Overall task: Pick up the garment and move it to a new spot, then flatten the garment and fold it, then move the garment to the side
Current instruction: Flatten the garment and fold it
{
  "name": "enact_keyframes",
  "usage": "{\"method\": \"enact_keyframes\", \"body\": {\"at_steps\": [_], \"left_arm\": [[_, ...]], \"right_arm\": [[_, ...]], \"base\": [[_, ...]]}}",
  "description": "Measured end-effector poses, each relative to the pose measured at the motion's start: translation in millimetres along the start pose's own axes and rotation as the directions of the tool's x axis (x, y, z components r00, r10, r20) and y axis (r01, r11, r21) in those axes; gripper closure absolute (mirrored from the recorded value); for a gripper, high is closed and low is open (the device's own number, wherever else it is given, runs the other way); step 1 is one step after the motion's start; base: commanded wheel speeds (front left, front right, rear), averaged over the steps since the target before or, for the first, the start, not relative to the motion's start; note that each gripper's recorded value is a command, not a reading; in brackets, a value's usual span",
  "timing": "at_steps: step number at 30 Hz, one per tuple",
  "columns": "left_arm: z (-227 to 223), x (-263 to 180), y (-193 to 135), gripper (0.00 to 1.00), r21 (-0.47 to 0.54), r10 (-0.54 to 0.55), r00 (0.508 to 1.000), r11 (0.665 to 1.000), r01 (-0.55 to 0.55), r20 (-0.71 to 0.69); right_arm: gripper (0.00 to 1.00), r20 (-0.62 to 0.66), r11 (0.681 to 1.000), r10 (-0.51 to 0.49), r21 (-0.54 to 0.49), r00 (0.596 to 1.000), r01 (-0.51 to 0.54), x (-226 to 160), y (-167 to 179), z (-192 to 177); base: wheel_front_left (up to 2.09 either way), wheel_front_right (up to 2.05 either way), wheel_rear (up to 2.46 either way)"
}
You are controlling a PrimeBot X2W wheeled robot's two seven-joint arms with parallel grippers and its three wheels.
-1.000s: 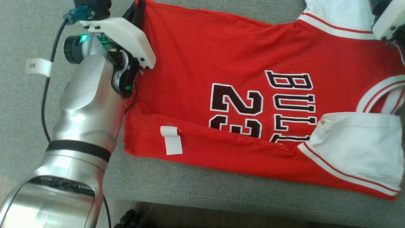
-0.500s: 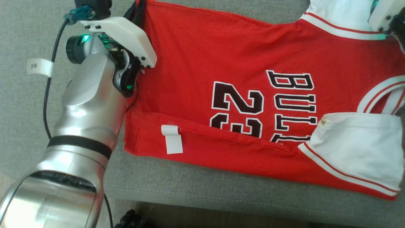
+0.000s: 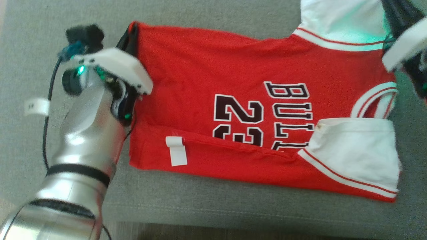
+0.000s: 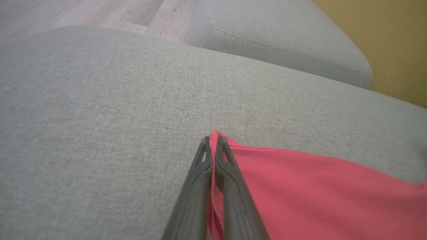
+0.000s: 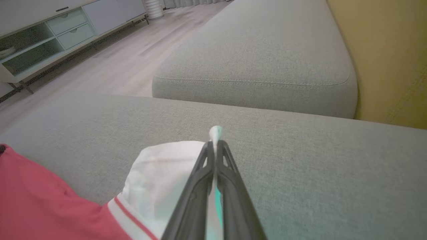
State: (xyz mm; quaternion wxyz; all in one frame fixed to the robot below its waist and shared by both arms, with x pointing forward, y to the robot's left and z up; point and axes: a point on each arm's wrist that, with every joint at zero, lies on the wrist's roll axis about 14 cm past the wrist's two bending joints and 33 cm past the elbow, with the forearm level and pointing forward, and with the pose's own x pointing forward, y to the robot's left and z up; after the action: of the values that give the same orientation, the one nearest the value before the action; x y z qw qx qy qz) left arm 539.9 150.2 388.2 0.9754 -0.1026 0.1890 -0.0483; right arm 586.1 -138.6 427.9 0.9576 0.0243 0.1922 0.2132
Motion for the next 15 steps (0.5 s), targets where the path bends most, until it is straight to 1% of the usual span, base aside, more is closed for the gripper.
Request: {"method": "enact_keyframes", "body": {"at_steps": [5, 10, 12, 15], "left_arm": [[2, -17, 0, 1.0, -0.002, -0.008, 1.0, 1.0, 0.008, 0.025], [10, -27, -5, 1.0, 0.004, -0.036, 0.998, 0.999, 0.036, 0.053], [13, -33, -7, 1.0, 0.009, -0.043, 0.997, 0.999, 0.042, 0.065], [9, -42, -10, 1.0, 0.012, -0.048, 0.997, 0.999, 0.048, 0.066]], "right_arm": [[1.0, 0.077, 1.0, 0.016, 0.003, 0.997, -0.016, -39, 5, 9], [1.0, 0.128, 1.0, 0.005, 0.023, 0.992, -0.008, -74, 5, 13], [1.0, 0.128, 0.999, -0.001, 0.051, 0.992, -0.006, -87, 8, 6], [1.0, 0.088, 0.995, -0.014, 0.104, 0.996, 0.005, -109, 11, -17]], "base": [[0.0, 0.0, 0.0], [0.0, 0.0, 0.0], [0.0, 0.0, 0.0], [0.0, 0.0, 0.0]]}}
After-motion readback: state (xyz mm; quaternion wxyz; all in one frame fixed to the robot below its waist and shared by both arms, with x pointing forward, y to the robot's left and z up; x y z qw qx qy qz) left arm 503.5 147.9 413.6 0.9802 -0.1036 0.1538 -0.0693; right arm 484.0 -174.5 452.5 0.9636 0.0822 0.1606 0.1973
